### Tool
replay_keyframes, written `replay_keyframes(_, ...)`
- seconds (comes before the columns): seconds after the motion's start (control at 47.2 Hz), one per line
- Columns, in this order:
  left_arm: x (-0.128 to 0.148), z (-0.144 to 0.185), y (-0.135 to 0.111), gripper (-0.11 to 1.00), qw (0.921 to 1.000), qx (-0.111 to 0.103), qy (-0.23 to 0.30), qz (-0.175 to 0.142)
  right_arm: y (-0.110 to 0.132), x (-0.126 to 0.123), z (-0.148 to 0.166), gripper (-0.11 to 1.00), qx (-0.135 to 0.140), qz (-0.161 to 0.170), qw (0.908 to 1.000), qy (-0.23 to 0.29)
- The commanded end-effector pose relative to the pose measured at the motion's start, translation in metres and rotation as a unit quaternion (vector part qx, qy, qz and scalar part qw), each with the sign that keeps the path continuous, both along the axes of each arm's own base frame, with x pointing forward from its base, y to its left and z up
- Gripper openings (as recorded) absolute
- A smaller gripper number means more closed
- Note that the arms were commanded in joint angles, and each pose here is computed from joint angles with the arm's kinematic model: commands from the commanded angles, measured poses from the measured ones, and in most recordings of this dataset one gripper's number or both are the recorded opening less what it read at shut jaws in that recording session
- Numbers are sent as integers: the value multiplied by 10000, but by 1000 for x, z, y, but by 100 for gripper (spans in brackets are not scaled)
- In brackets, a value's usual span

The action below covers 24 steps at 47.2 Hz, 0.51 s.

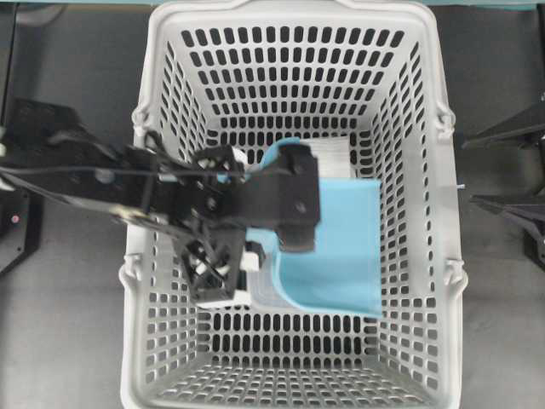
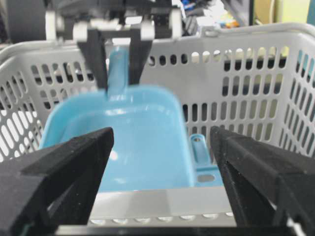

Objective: Pick up the dustpan from the shopping basket with the left arm.
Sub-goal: 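Lift the dustpan by its handle with the left gripper, tilting it up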

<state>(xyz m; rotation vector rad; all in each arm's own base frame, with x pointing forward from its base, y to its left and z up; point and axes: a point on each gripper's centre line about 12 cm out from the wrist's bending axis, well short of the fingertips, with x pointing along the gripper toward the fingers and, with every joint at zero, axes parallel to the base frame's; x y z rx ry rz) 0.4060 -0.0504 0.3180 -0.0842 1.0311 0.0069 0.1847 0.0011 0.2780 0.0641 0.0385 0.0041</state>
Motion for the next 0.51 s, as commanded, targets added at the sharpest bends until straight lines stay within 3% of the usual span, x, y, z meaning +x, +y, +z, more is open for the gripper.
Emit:
replay_keyframes(0.0, -11, 41, 9, 29, 9977, -56, -665, 71, 0, 1, 3, 76, 31, 4, 10000, -46)
replay_keyframes(0.254, -24, 73, 18, 29, 9907, -124, -1347, 150, 0, -1, 4, 76, 31, 5, 10000, -61)
replay_keyframes(0.487, -26, 72, 18, 29, 9904, -124, -1370, 146, 0, -2, 5, 76, 108, 3, 9999, -84)
